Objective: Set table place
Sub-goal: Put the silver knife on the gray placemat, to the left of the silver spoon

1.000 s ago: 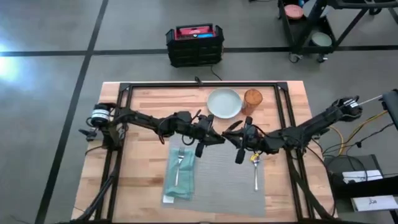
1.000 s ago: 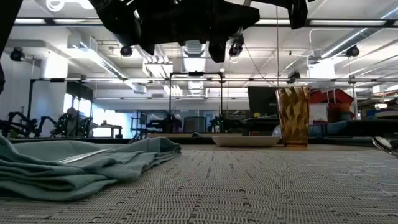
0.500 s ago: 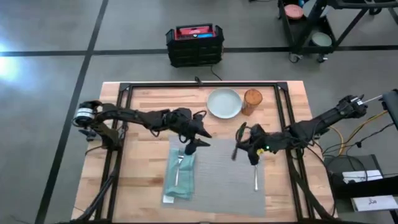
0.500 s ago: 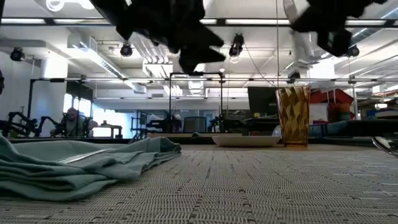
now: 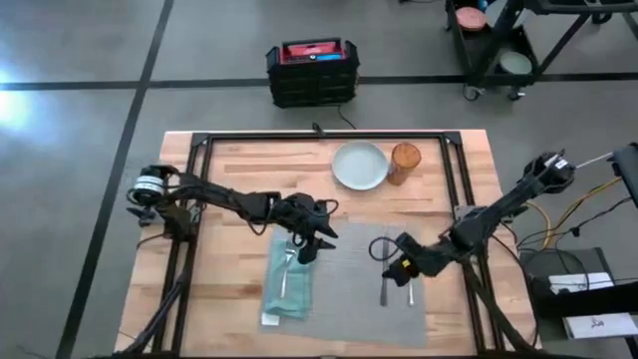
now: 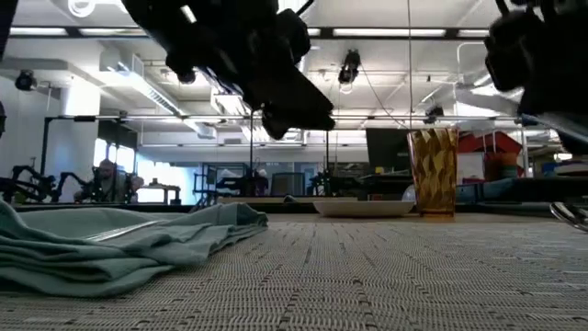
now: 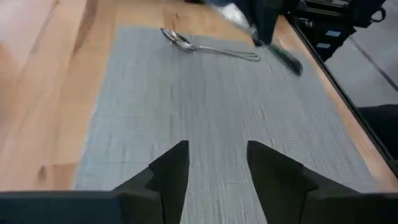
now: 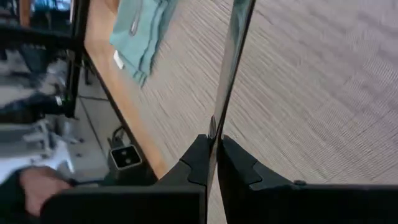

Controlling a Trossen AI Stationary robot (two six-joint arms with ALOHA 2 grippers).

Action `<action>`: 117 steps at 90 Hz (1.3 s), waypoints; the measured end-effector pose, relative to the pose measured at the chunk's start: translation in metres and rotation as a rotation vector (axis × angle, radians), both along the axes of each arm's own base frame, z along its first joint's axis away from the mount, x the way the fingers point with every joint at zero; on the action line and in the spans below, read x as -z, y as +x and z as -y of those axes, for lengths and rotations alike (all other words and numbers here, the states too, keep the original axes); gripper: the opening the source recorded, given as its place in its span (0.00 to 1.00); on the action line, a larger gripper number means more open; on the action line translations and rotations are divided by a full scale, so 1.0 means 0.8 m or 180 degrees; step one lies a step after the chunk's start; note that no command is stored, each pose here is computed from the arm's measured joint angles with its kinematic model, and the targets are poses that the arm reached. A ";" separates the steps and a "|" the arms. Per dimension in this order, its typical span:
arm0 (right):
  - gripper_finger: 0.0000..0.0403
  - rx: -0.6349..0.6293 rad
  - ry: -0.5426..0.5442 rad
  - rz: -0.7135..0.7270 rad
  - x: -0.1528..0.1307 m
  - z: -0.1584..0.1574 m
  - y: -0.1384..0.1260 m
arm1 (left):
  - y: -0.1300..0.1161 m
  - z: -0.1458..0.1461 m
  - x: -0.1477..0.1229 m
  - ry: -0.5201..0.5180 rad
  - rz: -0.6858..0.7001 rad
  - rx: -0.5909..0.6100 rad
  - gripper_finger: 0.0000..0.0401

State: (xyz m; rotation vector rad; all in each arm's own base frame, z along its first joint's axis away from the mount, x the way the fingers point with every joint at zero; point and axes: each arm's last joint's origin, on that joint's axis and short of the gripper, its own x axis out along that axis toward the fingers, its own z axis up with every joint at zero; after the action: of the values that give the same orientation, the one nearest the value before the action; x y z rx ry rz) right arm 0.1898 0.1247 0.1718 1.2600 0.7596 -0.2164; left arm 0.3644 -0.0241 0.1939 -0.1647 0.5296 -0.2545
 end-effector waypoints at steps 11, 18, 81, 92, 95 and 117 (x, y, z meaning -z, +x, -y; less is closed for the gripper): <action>0.00 0.0088 0.0140 -0.0336 0.025 -0.012 -0.006 | 0.008 0.006 0.018 0.0005 -0.0021 0.0041 0.32; 0.00 0.0154 0.0240 -0.0445 0.033 -0.017 -0.005 | 0.013 0.007 0.028 0.0009 -0.0028 0.0047 0.29; 0.01 0.0656 0.0273 -0.0945 0.057 -0.002 -0.021 | 0.023 0.007 0.081 0.0093 -0.0268 0.0091 0.29; 0.02 0.0741 0.0286 -0.0988 0.062 0.001 -0.025 | 0.023 0.007 0.081 0.0094 -0.0269 0.0092 0.30; 0.02 0.0761 0.0298 -0.0993 0.063 0.001 -0.025 | 0.023 0.007 0.082 0.0094 -0.0273 0.0092 0.30; 0.02 0.0854 0.0340 -0.0995 0.063 0.002 -0.026 | 0.023 0.007 0.081 0.0094 -0.0271 0.0092 0.29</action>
State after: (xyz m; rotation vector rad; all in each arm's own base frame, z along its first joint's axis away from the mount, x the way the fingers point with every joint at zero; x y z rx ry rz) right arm 0.1691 0.1231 0.1211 1.4480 0.8754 -0.6085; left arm 0.3827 -0.0300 0.1288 -0.1396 0.6203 -0.2685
